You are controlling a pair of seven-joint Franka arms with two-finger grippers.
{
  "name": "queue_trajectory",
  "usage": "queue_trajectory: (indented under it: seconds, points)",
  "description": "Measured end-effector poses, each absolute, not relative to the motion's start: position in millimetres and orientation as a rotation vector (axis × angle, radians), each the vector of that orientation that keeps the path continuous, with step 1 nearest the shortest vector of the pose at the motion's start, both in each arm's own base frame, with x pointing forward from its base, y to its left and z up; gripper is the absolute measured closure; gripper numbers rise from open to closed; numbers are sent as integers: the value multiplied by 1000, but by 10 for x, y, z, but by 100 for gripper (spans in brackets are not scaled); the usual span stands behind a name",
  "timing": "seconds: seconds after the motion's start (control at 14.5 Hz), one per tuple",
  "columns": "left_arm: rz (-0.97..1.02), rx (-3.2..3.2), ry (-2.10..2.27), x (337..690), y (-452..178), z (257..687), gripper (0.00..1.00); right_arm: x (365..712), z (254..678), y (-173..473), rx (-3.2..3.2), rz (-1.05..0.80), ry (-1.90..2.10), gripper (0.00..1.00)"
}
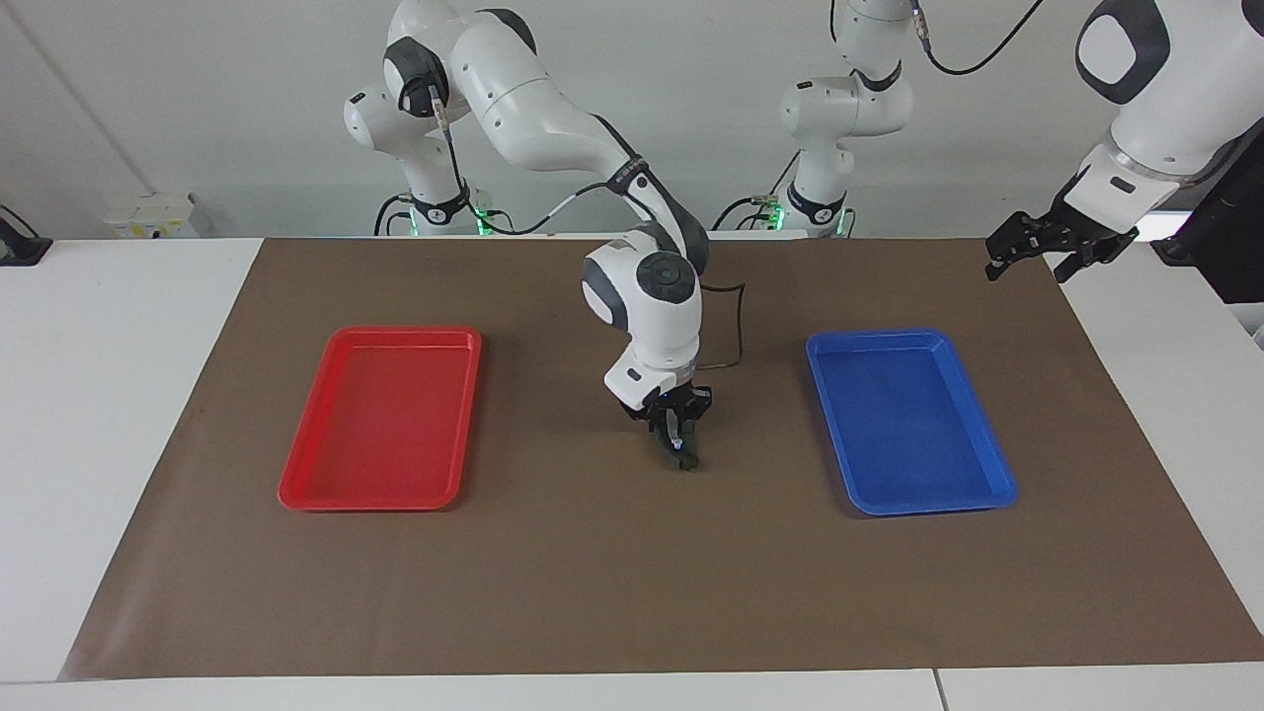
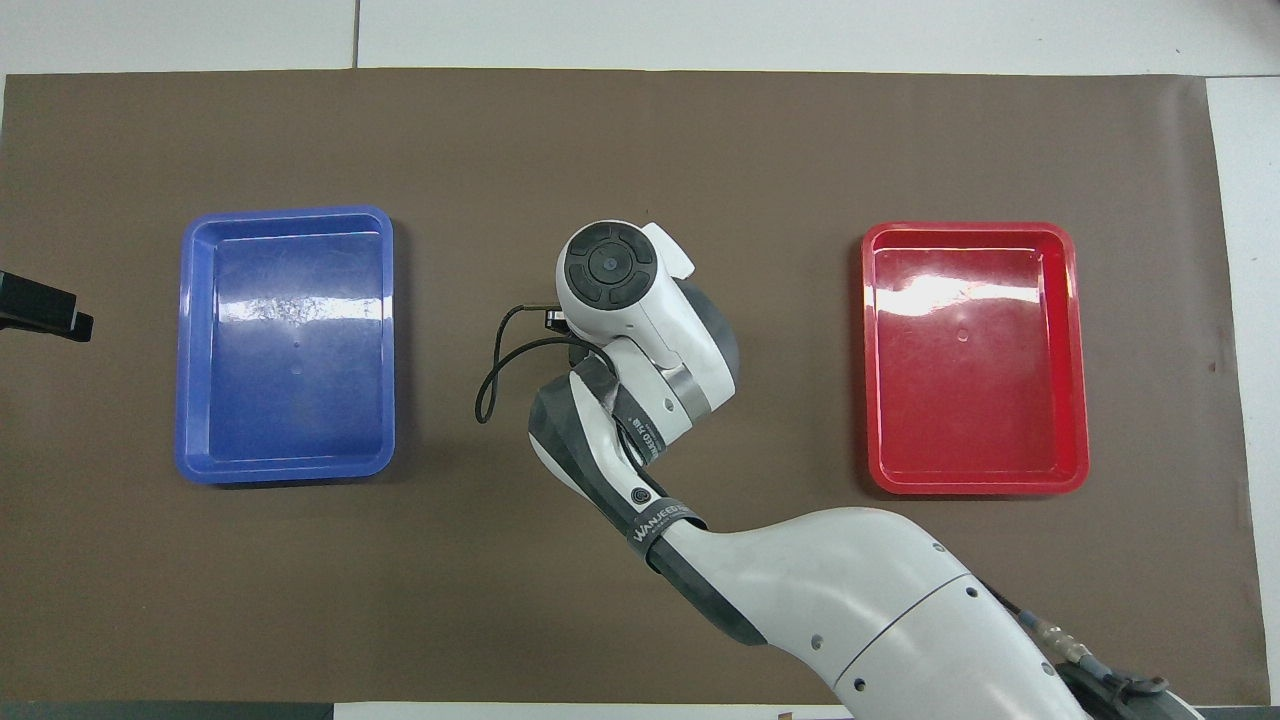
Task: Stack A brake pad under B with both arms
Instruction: 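Lower the silver pad onto the dark pad with the right gripper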
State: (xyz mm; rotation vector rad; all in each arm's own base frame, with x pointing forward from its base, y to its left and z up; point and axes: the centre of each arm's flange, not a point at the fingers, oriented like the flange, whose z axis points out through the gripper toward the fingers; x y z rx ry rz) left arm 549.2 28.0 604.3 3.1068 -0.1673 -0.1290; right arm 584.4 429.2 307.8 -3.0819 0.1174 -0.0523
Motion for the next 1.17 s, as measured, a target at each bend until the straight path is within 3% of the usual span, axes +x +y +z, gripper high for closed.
queue_trajectory:
  seconds: [1.17]
  points:
    - [-129, 3107, -165, 5491, 281, 6043, 1, 5837, 3029, 4371, -3062, -91, 112, 57]
